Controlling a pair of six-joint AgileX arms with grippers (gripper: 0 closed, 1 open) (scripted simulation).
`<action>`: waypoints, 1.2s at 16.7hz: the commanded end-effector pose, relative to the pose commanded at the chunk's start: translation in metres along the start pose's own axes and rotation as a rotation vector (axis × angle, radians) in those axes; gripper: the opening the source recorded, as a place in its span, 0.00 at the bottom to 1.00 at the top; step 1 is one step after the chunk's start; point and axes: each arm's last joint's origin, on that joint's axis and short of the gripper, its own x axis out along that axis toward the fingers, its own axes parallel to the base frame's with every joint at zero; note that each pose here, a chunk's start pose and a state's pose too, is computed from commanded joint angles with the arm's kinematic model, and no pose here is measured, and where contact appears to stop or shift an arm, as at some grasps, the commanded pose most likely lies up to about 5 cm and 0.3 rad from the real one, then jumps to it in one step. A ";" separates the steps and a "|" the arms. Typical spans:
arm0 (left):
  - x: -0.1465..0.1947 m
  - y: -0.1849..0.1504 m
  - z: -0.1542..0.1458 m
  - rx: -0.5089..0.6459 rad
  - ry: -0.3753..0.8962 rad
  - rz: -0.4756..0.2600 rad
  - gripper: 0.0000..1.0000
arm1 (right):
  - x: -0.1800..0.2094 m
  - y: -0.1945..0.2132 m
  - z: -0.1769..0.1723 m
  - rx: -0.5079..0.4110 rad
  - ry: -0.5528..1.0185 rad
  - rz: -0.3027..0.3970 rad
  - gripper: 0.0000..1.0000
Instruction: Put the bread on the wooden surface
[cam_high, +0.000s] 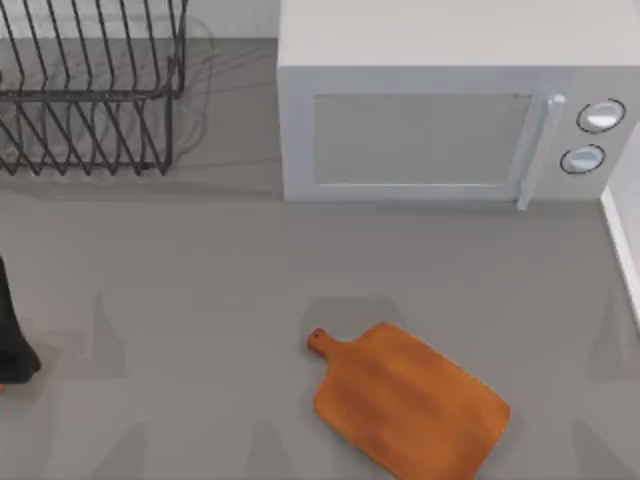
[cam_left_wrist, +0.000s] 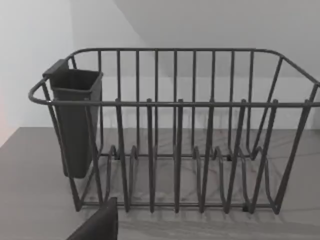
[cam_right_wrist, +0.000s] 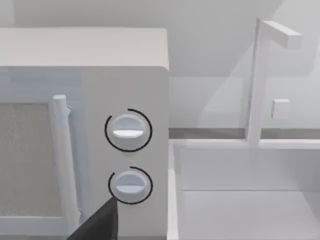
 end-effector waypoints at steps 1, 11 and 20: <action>0.000 0.000 0.000 0.000 0.000 0.000 1.00 | 0.000 0.000 0.000 0.000 0.000 0.000 1.00; 0.023 0.005 0.053 0.120 0.382 0.010 1.00 | 0.000 0.000 0.000 0.000 0.000 0.000 1.00; 0.092 0.021 0.041 0.164 1.088 -0.043 1.00 | 0.000 0.000 0.000 0.000 0.000 0.000 1.00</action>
